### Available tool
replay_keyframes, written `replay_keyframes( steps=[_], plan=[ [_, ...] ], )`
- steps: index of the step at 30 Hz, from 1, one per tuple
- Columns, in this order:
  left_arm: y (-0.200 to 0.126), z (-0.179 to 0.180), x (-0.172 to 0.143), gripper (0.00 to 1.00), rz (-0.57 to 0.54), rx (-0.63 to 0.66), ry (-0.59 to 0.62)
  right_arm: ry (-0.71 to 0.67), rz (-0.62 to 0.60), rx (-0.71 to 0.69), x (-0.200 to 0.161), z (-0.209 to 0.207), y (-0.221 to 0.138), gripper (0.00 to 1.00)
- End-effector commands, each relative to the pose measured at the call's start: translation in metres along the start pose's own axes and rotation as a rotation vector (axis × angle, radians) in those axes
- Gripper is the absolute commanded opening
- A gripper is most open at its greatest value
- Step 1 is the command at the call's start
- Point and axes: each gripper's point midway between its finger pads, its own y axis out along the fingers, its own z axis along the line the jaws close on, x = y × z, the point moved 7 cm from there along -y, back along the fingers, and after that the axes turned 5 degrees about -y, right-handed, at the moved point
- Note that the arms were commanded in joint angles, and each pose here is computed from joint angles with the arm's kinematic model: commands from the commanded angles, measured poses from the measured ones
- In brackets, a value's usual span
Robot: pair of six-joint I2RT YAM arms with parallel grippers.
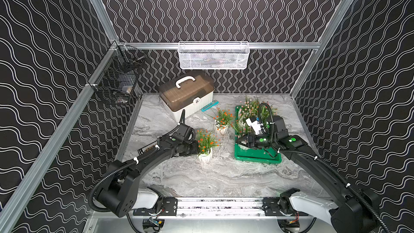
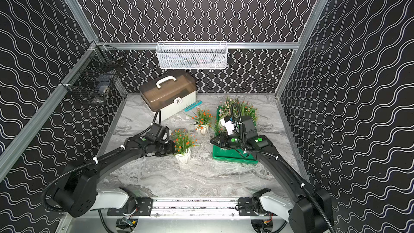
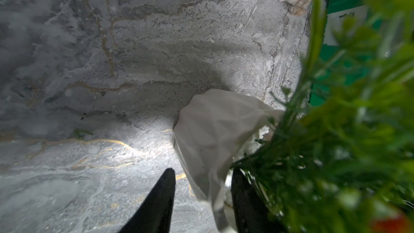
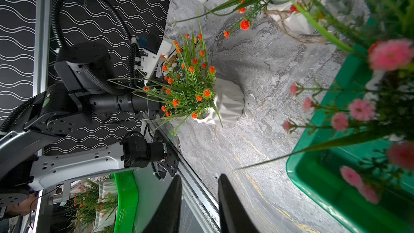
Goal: Put the potted gypsophila into the storage box
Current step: Pick up the baby's breath potted plant from the center of the board.
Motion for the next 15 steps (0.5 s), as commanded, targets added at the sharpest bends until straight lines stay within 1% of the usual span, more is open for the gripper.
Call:
replay_keyframes(
  steps=[1, 5, 9, 15],
  plan=[
    [0.001, -0.002, 0.003, 0.45, -0.01, -0.003, 0.026, -0.01, 0.007, 0.003, 0.001, 0.002, 0.0, 0.3],
    [0.007, 0.0, 0.001, 0.45, 0.007, -0.002, 0.027, -0.008, 0.007, 0.0, -0.001, 0.001, -0.001, 0.3],
    [0.012, 0.001, 0.0, 0.42, 0.019, -0.005, 0.027, -0.01, 0.0, -0.007, -0.001, 0.002, -0.003, 0.3],
    [0.008, -0.003, 0.0, 0.29, 0.011, -0.023, 0.031, -0.002, 0.001, -0.019, -0.001, 0.0, -0.003, 0.3]
  ],
)
